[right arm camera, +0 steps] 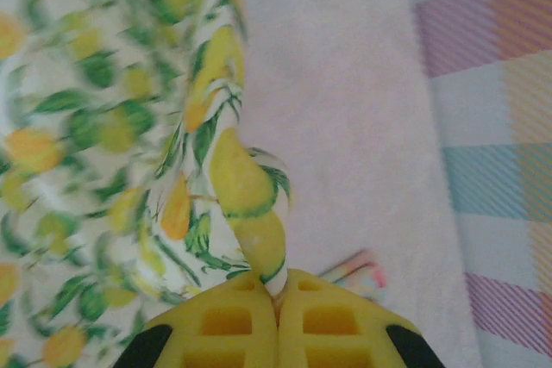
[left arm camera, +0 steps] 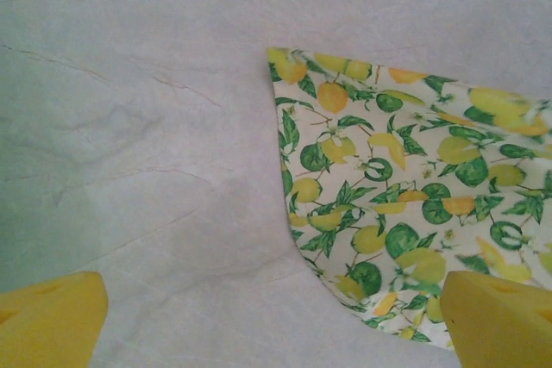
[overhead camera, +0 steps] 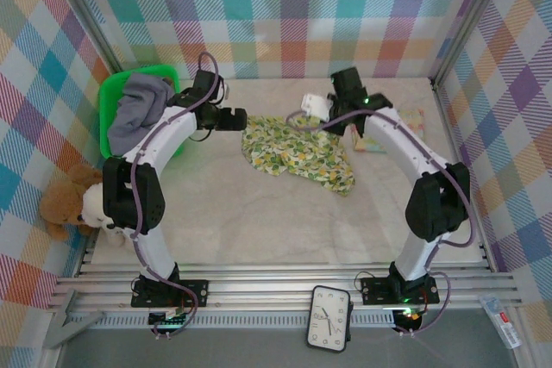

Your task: Fold and stack the skirts

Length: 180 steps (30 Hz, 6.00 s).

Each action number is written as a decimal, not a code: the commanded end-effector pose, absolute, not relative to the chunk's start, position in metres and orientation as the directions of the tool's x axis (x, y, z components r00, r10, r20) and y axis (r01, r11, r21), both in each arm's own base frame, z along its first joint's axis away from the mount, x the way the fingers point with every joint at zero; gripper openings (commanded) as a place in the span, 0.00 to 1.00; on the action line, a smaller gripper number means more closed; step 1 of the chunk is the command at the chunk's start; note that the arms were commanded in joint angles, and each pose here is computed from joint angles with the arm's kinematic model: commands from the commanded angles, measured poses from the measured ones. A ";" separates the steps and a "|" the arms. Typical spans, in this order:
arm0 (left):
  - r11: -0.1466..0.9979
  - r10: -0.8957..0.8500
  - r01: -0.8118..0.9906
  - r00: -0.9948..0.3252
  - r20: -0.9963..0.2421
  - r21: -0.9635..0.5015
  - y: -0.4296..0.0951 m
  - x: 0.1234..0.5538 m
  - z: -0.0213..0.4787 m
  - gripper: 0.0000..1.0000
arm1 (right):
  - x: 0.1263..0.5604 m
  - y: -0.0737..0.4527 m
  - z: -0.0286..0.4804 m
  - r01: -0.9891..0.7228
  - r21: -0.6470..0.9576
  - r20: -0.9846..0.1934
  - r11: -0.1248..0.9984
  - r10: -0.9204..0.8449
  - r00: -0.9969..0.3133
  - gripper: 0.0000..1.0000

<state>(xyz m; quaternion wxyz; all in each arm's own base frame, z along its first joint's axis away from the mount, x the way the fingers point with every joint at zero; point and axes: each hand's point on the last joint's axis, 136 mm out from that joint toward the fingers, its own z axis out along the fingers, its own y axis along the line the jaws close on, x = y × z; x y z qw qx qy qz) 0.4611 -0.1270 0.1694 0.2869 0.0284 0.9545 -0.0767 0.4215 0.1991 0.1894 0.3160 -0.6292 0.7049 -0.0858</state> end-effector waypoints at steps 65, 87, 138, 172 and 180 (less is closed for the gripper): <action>0.613 -0.709 -0.560 -0.701 -0.075 -0.557 -0.171 0.509 0.053 0.06 | 0.290 0.256 0.096 -0.919 -0.393 -0.288 0.040 -0.954 0.081 0.00; 0.829 -0.490 0.009 -0.469 -0.734 -0.559 -0.141 0.453 0.420 0.00 | 0.371 0.191 0.413 -0.558 -0.519 -0.826 0.647 -0.549 0.131 0.00; 0.925 -0.373 -0.002 -0.197 -0.906 -0.381 -0.077 0.544 0.495 0.00 | 0.518 0.147 0.408 -0.407 -0.732 -0.645 0.547 -0.748 0.156 0.00; 0.745 -0.606 -0.406 -0.743 -0.283 -0.530 -0.136 0.370 0.134 1.00 | 0.402 0.204 0.173 -0.330 0.057 -0.821 0.942 -0.144 -0.553 0.99; 0.670 -0.671 -0.527 -0.732 -0.122 -0.522 -0.151 0.349 0.097 1.00 | 0.427 0.238 0.116 0.136 0.594 -0.310 0.793 0.381 -0.871 0.99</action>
